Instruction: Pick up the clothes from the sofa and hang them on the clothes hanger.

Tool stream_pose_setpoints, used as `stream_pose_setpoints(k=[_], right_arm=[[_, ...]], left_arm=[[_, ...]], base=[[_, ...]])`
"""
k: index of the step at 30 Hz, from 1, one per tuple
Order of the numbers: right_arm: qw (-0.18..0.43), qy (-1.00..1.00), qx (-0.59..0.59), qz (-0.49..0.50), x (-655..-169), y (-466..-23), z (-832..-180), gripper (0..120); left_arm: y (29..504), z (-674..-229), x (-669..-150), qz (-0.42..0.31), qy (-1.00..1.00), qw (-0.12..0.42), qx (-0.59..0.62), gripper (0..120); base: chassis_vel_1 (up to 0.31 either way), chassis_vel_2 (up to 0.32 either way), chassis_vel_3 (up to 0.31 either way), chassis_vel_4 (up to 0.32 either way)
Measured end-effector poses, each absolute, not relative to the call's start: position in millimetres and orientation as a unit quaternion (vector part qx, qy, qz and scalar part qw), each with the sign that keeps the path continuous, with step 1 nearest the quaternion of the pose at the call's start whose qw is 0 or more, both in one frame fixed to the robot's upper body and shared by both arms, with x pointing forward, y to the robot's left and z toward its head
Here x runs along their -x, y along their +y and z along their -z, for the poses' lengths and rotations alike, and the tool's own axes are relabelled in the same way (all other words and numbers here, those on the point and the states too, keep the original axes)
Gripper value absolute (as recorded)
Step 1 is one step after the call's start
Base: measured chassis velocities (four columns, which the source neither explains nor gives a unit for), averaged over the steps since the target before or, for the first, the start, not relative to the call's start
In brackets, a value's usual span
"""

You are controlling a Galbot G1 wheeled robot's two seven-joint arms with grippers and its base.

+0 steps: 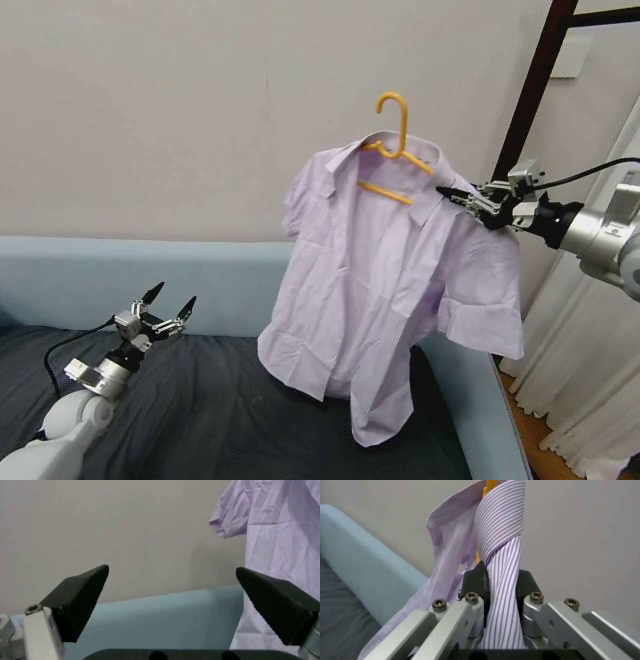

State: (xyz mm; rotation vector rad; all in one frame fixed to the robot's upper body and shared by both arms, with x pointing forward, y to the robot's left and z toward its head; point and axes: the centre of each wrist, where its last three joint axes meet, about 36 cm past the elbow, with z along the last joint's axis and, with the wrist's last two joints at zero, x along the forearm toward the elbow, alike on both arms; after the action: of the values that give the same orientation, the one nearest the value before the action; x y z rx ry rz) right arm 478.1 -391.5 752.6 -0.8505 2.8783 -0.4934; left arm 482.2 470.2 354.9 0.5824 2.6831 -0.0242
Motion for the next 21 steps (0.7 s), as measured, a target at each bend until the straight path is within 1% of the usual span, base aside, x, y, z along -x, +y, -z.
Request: stream_pose_setpoints(k=[6,10,11,13,15,21], right_arm=[[0.037,0.959,0.216,0.178,-464,-408,-782,8],[0.005,0.983,0.099,0.154,-439,-394,-799,8],[0.005,0.983,0.099,0.154,-439,-394,-799,8],[-0.003,0.990,0.035,0.134,-432,-388,-803,8],[0.000,0.992,-0.010,0.126,-430,-388,-807,8],[0.025,0.991,-0.073,0.109,-433,-394,-815,8]], left_arm=[[470,-351,-484,0.008,0.959,0.197,-0.205,100],[463,-350,-490,0.013,0.957,0.203,-0.207,100],[463,-350,-490,0.013,0.957,0.203,-0.207,100],[457,-350,-492,0.019,0.955,0.208,-0.211,100],[454,-351,-492,0.020,0.954,0.210,-0.213,100],[454,-352,-491,0.017,0.953,0.212,-0.214,100]], base=[[0.000,0.000,0.000,0.000],[0.000,0.000,0.000,0.000],[0.000,0.000,0.000,0.000],[0.000,0.000,0.000,0.000],[0.000,0.000,0.000,0.000],[0.000,0.000,0.000,0.000]])
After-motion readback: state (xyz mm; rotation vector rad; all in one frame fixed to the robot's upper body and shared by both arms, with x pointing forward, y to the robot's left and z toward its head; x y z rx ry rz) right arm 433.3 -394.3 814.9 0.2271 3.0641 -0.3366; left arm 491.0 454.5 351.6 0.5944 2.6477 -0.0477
